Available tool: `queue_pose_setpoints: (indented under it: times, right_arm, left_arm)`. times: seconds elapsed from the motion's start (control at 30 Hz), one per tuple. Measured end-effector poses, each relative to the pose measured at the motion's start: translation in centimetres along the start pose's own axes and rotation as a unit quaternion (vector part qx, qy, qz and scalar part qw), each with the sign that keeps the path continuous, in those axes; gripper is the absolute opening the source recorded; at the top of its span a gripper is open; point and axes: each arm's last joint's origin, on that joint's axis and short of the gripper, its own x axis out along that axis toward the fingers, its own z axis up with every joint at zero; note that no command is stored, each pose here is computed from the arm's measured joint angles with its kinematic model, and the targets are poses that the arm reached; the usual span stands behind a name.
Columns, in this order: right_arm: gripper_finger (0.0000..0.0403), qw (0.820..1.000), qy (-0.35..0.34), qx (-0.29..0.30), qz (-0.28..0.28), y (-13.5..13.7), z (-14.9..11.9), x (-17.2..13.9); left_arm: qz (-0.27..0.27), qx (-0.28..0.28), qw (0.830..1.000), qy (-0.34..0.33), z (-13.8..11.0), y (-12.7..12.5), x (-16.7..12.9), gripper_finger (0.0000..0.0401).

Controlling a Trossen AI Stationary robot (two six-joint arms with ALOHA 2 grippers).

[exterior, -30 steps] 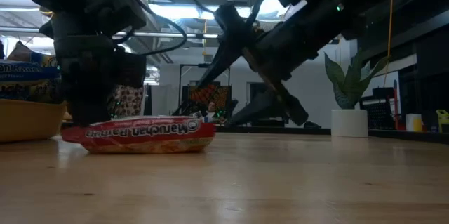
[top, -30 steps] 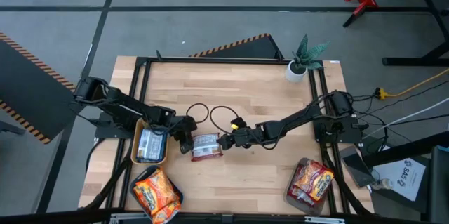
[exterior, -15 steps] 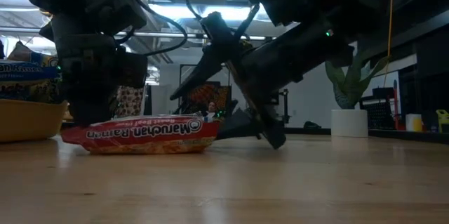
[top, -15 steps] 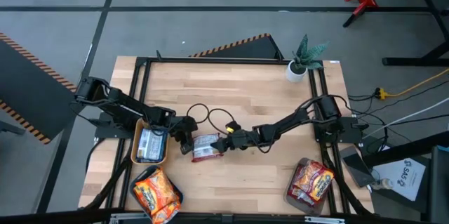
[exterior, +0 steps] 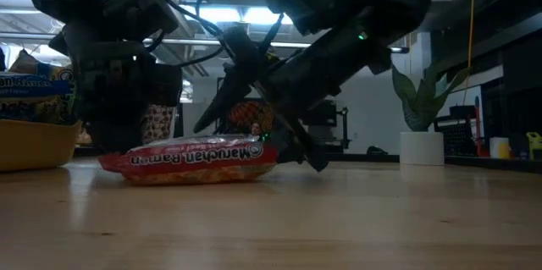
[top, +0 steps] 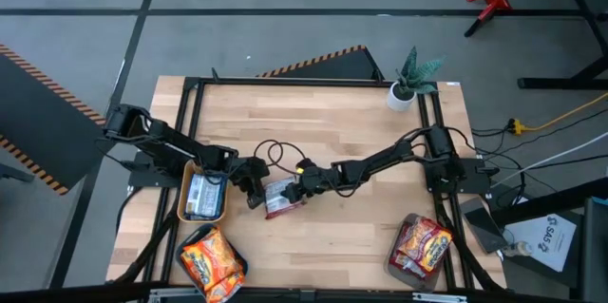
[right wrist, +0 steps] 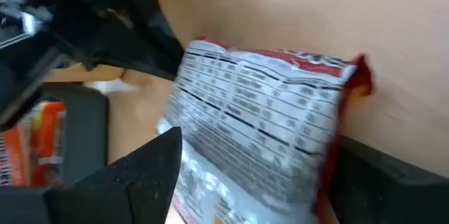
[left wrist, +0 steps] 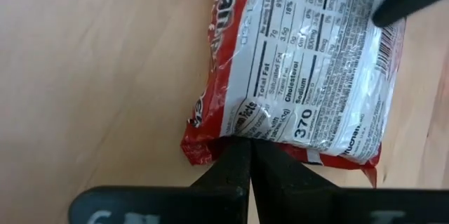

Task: Sort Maruchan noodles
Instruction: Put the red noodle pack into the black bin

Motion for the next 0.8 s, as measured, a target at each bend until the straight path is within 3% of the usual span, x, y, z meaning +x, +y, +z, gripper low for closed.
queue_pose_setpoints:
  times: [0.2,0.47,0.67,0.8]
  right_arm:
    - [0.0247,0.999,0.036,-0.010,0.003,0.8,0.1,0.3]
    - [0.0101,0.998,0.053,-0.002,0.032,1.6,0.3,0.1]
    - [0.0094,0.996,0.070,-0.010,0.045,2.2,0.5,-0.7]
    - [0.0094,0.993,0.110,-0.018,0.045,3.4,0.8,-2.9]
  left_arm:
    - [-0.010,0.001,1.000,-0.008,0.2,-0.2,0.0,0.0000]
    - [-0.029,-0.024,0.999,-0.003,0.2,-0.5,-0.6,0.0000]
    - [-0.045,-0.044,0.998,-0.016,0.4,-1.0,-2.1,0.0000]
    - [-0.066,-0.042,0.996,-0.038,0.8,-1.6,-3.3,0.0000]
